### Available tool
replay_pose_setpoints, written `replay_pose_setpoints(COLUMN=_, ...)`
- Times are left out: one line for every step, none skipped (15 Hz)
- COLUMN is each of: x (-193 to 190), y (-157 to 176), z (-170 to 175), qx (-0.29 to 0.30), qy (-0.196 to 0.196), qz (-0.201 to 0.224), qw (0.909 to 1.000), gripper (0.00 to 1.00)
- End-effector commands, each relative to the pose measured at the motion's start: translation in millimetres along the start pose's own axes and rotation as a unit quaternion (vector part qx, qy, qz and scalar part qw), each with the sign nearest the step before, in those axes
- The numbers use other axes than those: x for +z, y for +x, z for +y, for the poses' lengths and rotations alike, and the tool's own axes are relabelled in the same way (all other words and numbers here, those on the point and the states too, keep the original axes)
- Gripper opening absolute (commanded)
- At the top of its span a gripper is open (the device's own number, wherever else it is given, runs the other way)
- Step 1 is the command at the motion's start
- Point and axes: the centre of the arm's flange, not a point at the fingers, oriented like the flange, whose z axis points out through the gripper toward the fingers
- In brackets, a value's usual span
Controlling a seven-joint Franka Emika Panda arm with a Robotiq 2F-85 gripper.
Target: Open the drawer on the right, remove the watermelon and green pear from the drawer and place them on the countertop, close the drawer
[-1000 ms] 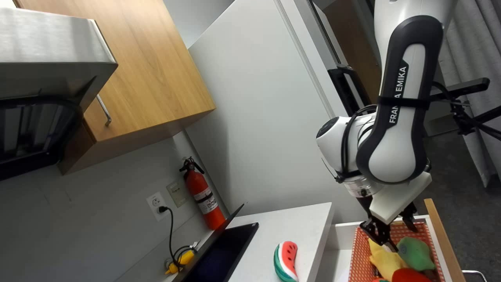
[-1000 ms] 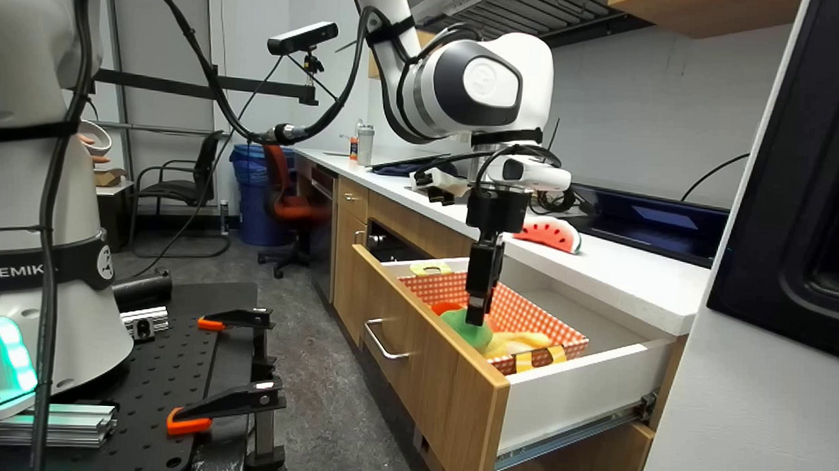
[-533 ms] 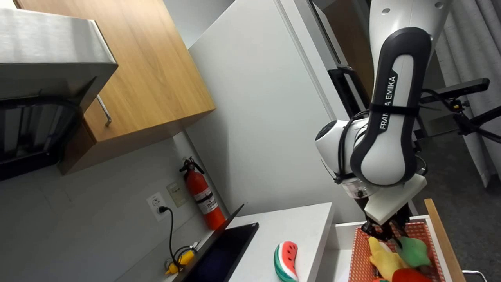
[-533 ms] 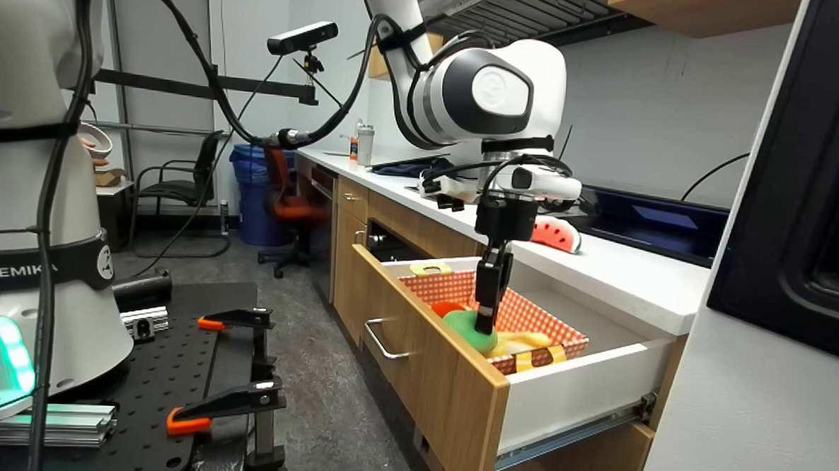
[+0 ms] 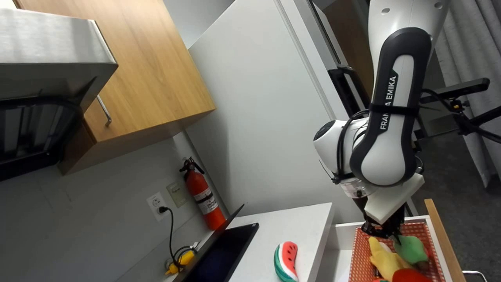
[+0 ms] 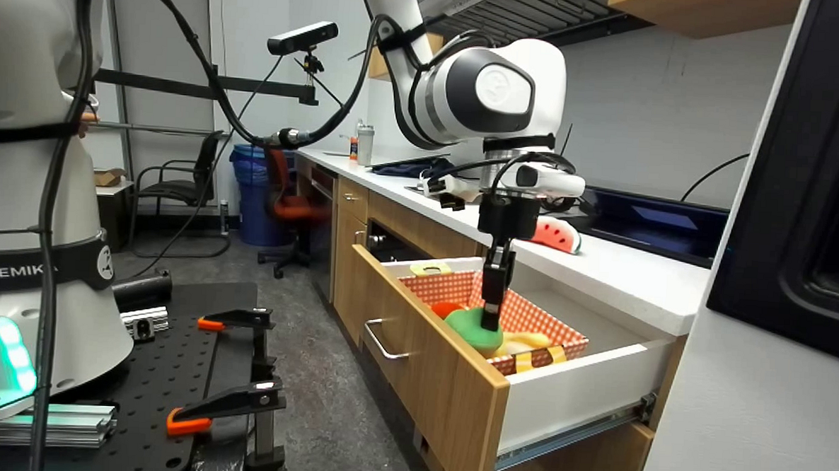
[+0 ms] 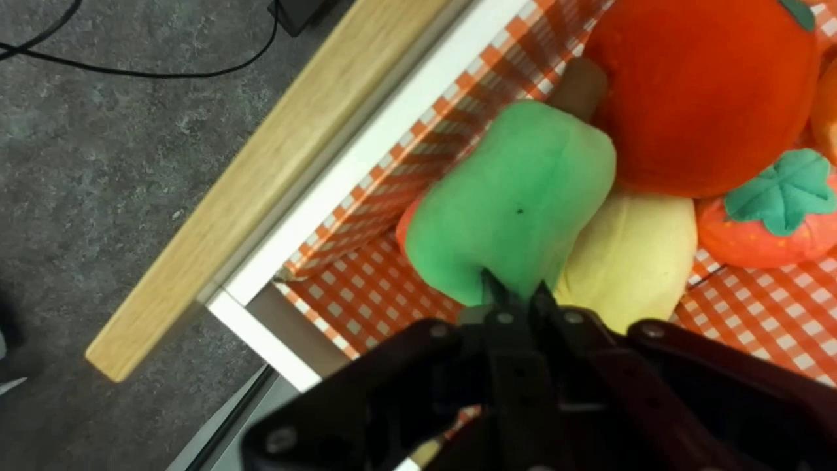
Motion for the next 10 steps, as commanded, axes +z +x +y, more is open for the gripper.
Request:
replay_pose_setpoints(x=-29, y=-14, z=-1, qx=-0.038, qy=-0.005, qz=0.03, qw=0.9988, gripper=0.01)
replay_pose_setpoints(x=-37, y=-19, z=-3, qx=-0.051, qy=-0.006, qz=0.043, qw=0.9977, gripper=0.01)
replay_pose_setpoints(x=-45, y=-24, z=-7, qx=-0.068, qy=-0.008, qz=0.06, qw=0.9959, gripper=0.01)
replay_pose_setpoints(x=-53, y=-28, z=-10, qx=-0.083, qy=-0.011, qz=0.075, qw=0.9936, gripper=0.01)
replay_pose_setpoints(x=-61, y=-33, z=-14, qx=-0.098, qy=-0.014, qz=0.092, qw=0.9908, gripper=0.01)
replay_pose_setpoints(x=-68, y=-36, z=-17, qx=-0.109, qy=-0.014, qz=0.106, qw=0.9883, gripper=0.01)
replay_pose_setpoints(x=-75, y=-39, z=-21, qx=-0.119, qy=-0.015, qz=0.122, qw=0.9853, gripper=0.01)
replay_pose_setpoints(x=-81, y=-40, z=-24, qx=-0.128, qy=-0.016, qz=0.139, qw=0.9818, gripper=0.01)
replay_pose_setpoints(x=-89, y=-41, z=-28, qx=-0.137, qy=-0.016, qz=0.157, qw=0.978, gripper=0.01)
replay_pose_setpoints(x=-95, y=-41, z=-32, qx=-0.145, qy=-0.016, qz=0.172, qw=0.9742, gripper=0.01)
